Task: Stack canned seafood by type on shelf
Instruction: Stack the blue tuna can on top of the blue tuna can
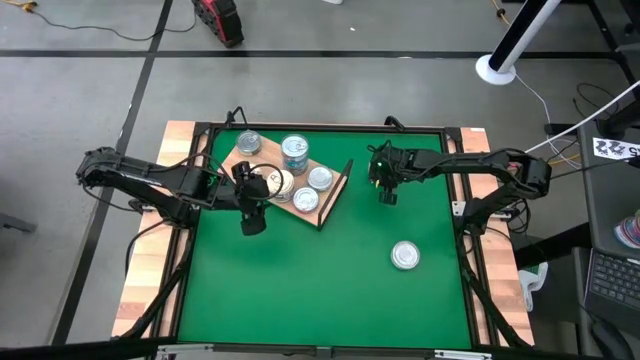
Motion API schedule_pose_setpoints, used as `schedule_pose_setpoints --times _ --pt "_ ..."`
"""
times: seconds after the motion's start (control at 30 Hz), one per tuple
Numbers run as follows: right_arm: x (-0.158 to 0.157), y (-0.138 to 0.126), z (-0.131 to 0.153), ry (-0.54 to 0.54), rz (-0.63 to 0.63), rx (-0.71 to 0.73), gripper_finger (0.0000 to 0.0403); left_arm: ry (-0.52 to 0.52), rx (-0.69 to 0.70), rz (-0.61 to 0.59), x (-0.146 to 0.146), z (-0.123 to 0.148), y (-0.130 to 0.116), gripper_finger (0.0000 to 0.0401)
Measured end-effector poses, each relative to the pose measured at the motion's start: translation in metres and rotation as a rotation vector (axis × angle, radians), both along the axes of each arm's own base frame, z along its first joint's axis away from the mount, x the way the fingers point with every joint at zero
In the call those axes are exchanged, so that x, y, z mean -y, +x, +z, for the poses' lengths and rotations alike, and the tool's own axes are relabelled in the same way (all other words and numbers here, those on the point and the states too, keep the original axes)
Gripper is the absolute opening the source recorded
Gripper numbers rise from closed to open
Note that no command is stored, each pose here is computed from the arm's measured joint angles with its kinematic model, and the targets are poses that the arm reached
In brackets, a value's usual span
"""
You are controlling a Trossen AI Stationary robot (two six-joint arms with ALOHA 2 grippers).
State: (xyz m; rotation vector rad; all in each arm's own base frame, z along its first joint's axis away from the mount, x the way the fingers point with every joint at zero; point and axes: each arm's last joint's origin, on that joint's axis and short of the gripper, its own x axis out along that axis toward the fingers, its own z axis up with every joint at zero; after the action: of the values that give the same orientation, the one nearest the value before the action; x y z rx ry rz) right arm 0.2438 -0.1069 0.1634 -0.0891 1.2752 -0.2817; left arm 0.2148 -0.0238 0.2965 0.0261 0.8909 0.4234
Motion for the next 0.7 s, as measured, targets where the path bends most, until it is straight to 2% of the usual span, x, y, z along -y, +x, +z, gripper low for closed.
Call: schedule_pose_setpoints --times 0.4,0.7 --pt "0.001 0.003 0.005 0.020 -0.053 0.020 0.0002 -0.002 0.011 0.000 0.000 0.001 0.001 0.0227" --pt "0.000 0.012 0.017 0.164 -0.071 0.095 0.0001 0.002 0.067 -0.018 0.001 0.004 0.006 0.0227"
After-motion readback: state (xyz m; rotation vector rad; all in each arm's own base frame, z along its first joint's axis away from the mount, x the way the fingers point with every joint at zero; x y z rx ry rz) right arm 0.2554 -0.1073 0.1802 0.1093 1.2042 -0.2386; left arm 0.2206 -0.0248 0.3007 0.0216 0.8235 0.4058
